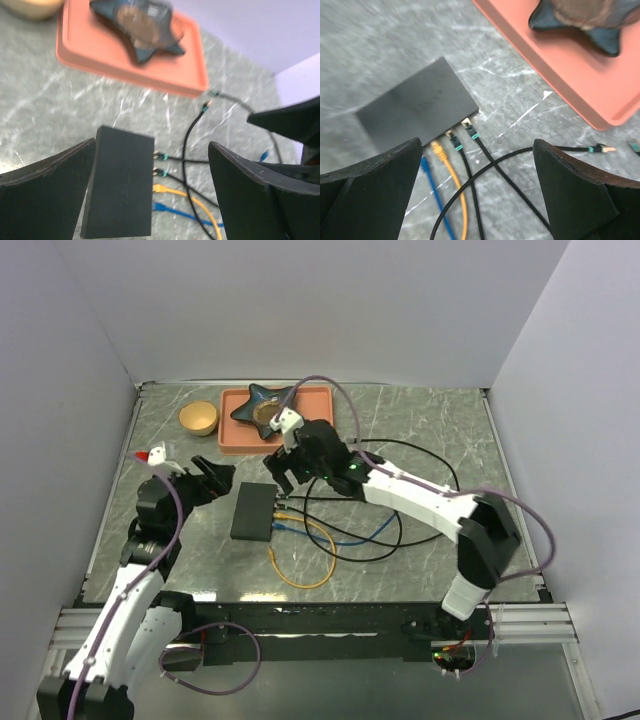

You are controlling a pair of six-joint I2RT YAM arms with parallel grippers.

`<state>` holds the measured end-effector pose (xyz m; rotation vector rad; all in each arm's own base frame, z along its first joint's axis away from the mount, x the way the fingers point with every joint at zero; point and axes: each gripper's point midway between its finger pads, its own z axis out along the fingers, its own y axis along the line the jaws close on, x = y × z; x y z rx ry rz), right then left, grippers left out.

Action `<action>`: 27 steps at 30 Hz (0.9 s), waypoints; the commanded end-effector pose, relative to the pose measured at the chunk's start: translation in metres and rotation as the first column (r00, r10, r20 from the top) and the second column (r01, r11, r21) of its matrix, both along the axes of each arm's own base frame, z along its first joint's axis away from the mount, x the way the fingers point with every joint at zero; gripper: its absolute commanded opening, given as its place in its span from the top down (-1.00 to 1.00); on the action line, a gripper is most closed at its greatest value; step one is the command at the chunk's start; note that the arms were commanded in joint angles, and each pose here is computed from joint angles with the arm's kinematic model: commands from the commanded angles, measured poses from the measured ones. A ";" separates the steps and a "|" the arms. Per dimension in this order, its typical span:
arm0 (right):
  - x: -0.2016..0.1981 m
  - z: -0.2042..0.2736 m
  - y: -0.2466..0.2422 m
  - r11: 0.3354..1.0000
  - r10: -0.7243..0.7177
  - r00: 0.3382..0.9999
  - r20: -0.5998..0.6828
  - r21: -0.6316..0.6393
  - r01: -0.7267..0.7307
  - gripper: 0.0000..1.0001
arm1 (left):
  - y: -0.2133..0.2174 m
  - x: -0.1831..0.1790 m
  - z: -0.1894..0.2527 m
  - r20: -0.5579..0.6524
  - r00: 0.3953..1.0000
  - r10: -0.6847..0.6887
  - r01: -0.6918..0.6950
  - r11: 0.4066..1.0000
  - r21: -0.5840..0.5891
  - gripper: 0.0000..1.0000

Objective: Insert the plug into the switch port

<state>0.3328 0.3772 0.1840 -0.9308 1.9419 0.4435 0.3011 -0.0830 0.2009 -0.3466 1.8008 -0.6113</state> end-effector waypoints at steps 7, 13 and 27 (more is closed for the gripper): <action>-0.059 0.076 -0.031 0.975 0.033 0.998 0.062 0.219 -0.045 -0.99 | 0.016 -0.029 0.079 0.194 0.978 0.078 -0.070 0.996 -0.047 -0.93; -0.072 0.084 -0.066 0.961 -0.060 0.993 0.102 0.274 0.030 -0.99 | 0.020 -0.034 0.083 0.203 0.973 0.106 -0.093 0.993 -0.071 -0.92; -0.078 0.094 -0.084 0.952 -0.102 0.987 0.125 0.302 0.060 -0.99 | 0.017 -0.035 0.082 0.229 0.969 0.091 -0.074 0.994 -0.081 -0.92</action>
